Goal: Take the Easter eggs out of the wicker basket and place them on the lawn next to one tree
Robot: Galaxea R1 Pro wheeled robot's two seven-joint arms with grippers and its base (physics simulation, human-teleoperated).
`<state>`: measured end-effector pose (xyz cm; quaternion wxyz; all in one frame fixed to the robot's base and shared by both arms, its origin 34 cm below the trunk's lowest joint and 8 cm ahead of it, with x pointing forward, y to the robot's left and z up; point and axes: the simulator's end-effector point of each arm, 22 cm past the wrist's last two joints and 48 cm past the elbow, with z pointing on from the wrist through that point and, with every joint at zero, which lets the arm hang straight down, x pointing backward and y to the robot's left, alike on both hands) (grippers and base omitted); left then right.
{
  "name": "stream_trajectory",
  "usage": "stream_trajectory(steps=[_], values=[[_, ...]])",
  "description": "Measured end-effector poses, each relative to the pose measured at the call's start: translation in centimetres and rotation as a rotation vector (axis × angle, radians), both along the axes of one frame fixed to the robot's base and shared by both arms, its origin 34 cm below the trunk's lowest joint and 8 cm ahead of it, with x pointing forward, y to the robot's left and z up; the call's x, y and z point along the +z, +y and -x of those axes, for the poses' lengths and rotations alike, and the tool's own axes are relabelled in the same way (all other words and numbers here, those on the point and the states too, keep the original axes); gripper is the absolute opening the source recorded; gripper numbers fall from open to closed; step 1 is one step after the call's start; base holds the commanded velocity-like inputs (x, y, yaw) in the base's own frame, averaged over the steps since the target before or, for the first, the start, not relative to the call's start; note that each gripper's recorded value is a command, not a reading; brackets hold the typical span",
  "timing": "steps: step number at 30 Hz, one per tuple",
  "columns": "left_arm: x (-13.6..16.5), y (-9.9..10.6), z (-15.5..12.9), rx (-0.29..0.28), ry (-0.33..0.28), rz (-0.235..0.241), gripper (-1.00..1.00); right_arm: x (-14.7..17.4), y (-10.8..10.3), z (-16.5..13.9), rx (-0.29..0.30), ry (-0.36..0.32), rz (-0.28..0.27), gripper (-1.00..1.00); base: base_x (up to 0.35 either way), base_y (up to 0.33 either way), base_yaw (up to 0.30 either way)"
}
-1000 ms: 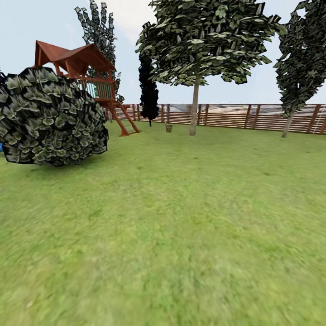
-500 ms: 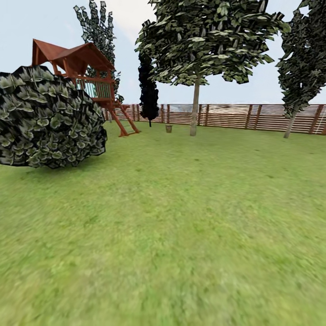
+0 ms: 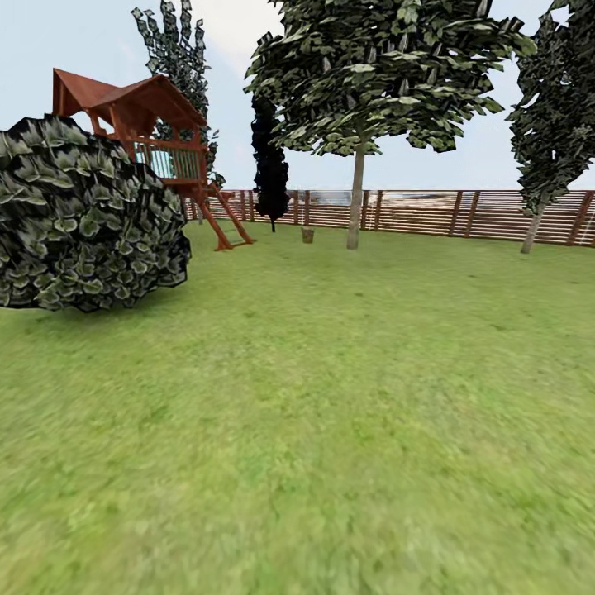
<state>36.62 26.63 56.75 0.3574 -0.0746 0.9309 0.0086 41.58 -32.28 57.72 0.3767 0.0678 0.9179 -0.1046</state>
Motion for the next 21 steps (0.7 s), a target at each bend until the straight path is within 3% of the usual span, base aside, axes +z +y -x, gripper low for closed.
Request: stream_trajectory(steps=[2,5,7,9,12,14,18,21], values=[[0.2,-0.1,-0.4,0.001,-0.005,0.001,1.0,2.3,-0.1,-4.0,0.003,-0.102,0.004,1.0,0.339,-0.129,0.0],[0.8,-0.1,-1.8,0.001,-0.019,0.005,1.0,4.2,-0.1,-6.7,0.002,-0.176,0.005,1.0,0.339,-0.129,0.0],[1.0,-0.2,-2.9,-0.001,0.004,0.014,1.0,4.8,-0.1,-7.4,0.002,-0.196,0.004,1.0,0.339,-0.113,0.0],[0.8,-0.4,-3.5,-0.006,0.066,0.029,1.0,4.9,-0.1,-7.6,0.003,-0.201,0.004,1.0,0.339,-0.088,0.0],[0.4,-0.4,-3.0,0.001,0.093,0.038,1.0,4.7,-0.2,-7.3,0.0,-0.192,0.004,1.0,0.339,-0.061,0.0],[-0.6,-0.3,-1.2,0.01,0.121,0.04,1.0,4.5,-0.4,-7.1,0.008,-0.186,0.008,1.0,0.339,-0.016,0.0],[0.2,0.1,-1.8,0.018,0.037,0.026,1.0,3.1,-0.5,-5.0,0.007,-0.136,0.009,1.0,0.184,-0.004,0.0],[0.3,0.1,-2.0,0.019,0.023,0.024,1.0,2.9,-0.6,-4.7,0.005,-0.132,0.01,1.0,0.038,-0.001,0.0]])
